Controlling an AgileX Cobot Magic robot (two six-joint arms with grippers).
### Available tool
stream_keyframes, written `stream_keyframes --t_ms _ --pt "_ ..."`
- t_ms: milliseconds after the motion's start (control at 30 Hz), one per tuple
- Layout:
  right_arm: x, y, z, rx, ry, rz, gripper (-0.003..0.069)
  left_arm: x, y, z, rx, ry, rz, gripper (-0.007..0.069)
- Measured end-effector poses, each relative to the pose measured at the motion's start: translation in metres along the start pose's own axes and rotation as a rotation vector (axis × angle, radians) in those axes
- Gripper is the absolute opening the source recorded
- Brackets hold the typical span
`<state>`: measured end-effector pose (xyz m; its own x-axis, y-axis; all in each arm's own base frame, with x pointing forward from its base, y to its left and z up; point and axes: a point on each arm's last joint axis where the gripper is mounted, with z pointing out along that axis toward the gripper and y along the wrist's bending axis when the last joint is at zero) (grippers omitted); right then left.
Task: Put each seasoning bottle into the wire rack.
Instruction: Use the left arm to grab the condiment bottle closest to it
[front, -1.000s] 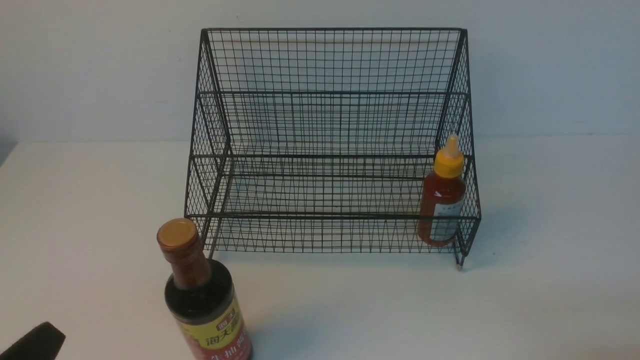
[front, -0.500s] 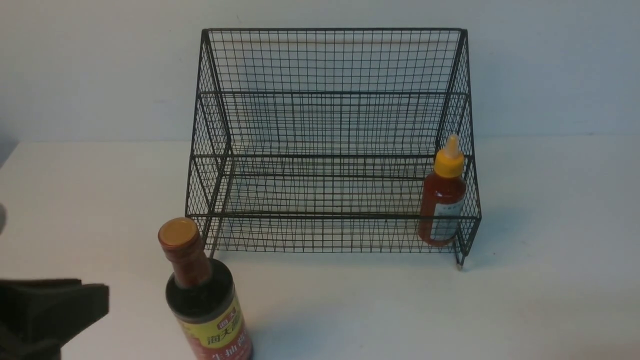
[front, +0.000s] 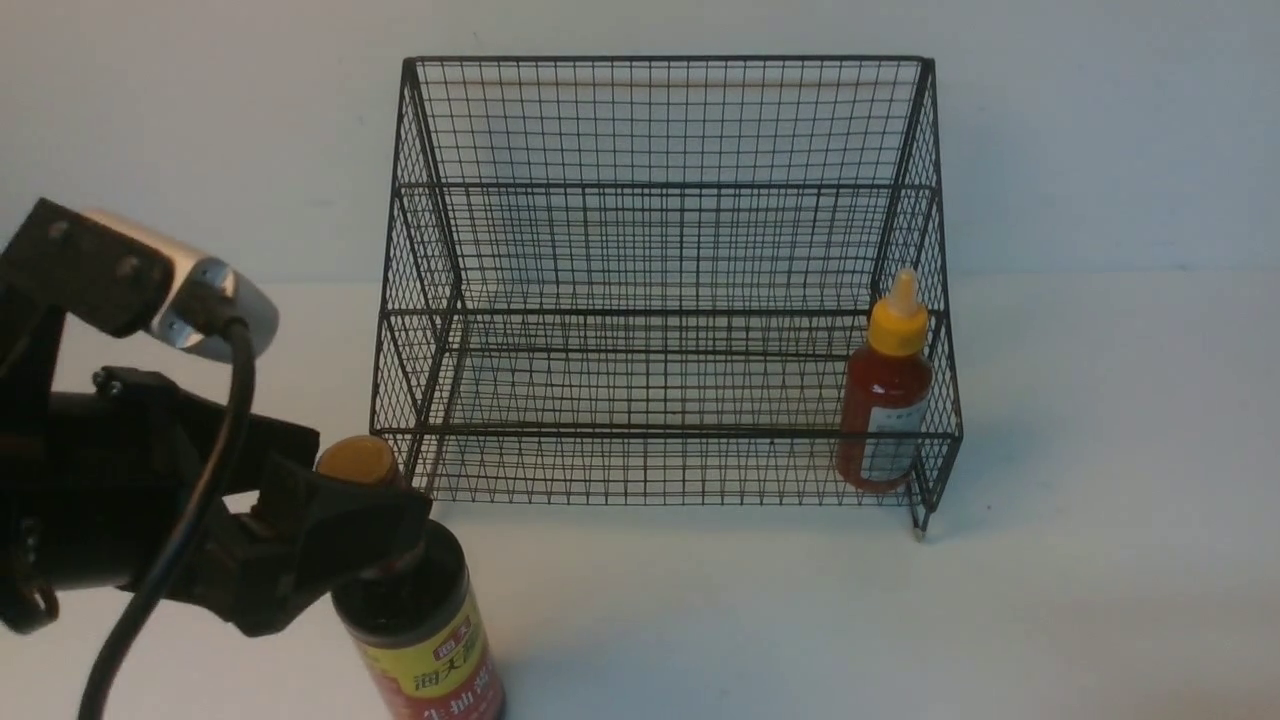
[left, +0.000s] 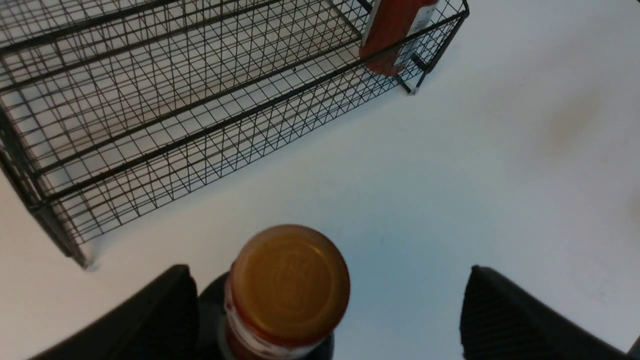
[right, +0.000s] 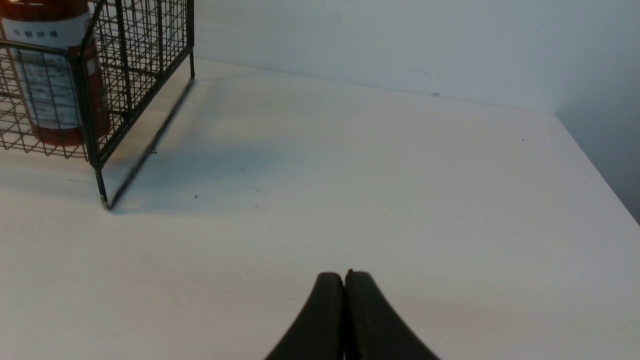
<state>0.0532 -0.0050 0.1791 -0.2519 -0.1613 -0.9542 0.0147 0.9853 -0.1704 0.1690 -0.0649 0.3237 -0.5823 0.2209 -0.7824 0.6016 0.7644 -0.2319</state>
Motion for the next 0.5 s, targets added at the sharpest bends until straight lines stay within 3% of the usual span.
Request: stream_keyframes --t_ms 233,467,500 --pt "0.0 0.0 0.0 0.0 0.0 -0.004 -0.0015 0.0 0.011 0.015 -0.003 0.033 0.006 0.0624" --pt "0.0 0.0 0.0 0.0 0.0 -0.004 -0.0015 0.001 0.021 0.028 -0.01 0.068 -0.005 0.0497" --pt "0.0 0.0 0.0 0.0 0.0 -0.004 -0.0015 0.001 0.023 0.03 -0.013 0.07 -0.01 0.0447"
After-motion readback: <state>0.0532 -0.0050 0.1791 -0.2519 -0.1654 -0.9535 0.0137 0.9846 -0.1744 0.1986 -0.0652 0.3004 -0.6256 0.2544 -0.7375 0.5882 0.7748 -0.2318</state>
